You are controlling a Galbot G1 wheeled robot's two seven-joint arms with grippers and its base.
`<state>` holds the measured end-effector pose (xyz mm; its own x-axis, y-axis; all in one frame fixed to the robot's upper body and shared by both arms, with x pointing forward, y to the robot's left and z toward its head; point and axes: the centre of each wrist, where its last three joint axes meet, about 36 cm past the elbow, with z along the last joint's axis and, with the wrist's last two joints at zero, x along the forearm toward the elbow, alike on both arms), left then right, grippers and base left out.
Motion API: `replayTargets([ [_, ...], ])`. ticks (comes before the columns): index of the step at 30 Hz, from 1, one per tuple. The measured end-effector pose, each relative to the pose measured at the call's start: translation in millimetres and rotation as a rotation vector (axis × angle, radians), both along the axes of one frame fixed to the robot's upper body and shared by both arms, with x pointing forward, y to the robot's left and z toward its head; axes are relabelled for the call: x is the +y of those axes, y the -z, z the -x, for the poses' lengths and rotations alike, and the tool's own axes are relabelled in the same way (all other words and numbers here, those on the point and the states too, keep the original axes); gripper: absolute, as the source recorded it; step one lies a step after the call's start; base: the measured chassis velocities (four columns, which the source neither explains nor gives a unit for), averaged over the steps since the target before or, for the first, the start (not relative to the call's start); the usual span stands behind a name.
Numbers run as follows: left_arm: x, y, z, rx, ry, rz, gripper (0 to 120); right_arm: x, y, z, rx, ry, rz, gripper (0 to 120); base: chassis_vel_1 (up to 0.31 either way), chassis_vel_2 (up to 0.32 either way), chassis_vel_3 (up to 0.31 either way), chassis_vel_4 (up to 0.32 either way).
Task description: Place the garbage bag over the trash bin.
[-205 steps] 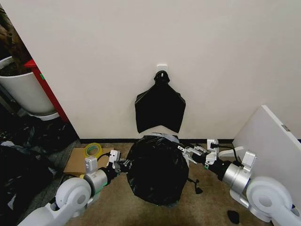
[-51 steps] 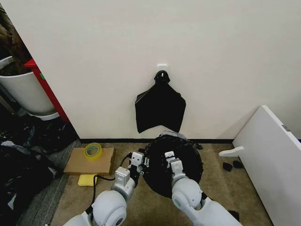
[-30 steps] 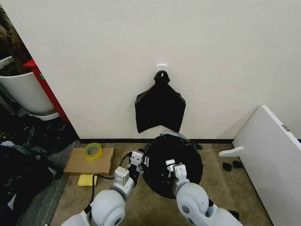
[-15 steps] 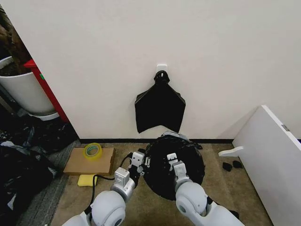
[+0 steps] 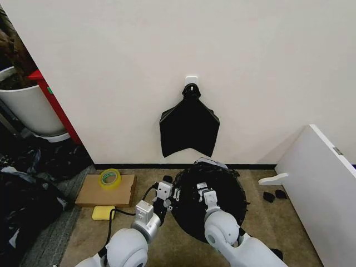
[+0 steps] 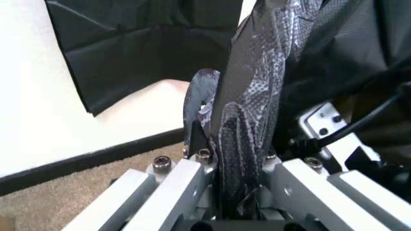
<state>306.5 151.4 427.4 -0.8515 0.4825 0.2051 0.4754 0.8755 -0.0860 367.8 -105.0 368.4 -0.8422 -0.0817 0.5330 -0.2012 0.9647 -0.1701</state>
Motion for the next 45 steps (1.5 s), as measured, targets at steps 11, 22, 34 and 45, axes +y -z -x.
replayTargets([
  [11, -1.1, 0.8, -3.6, 0.012, -0.001, 0.012, 1, -4.3, -21.1, 18.4, 0.091, -0.041, -0.075, 0, 0.0, 0.0, 0.0, 0.0],
  [22, 0.3, -6.6, -10.6, 0.123, -0.044, 0.097, 1, -14.7, -22.2, 37.6, -0.02, -0.067, -0.077, 0, 0.0, 0.0, 0.0, 0.0],
  [34, 4.5, -4.5, -25.4, 0.169, -0.101, 0.116, 1, -17.6, -61.0, 72.7, -0.104, -0.169, -0.142, 0, 0.0, 0.0, 0.0, 0.0],
  [45, 1.6, -3.1, -19.2, 0.184, -0.083, 0.1, 1, -15.4, -61.4, 50.3, -0.218, -0.15, -0.096, 0, 0.0, 0.0, 0.0, 0.0],
])
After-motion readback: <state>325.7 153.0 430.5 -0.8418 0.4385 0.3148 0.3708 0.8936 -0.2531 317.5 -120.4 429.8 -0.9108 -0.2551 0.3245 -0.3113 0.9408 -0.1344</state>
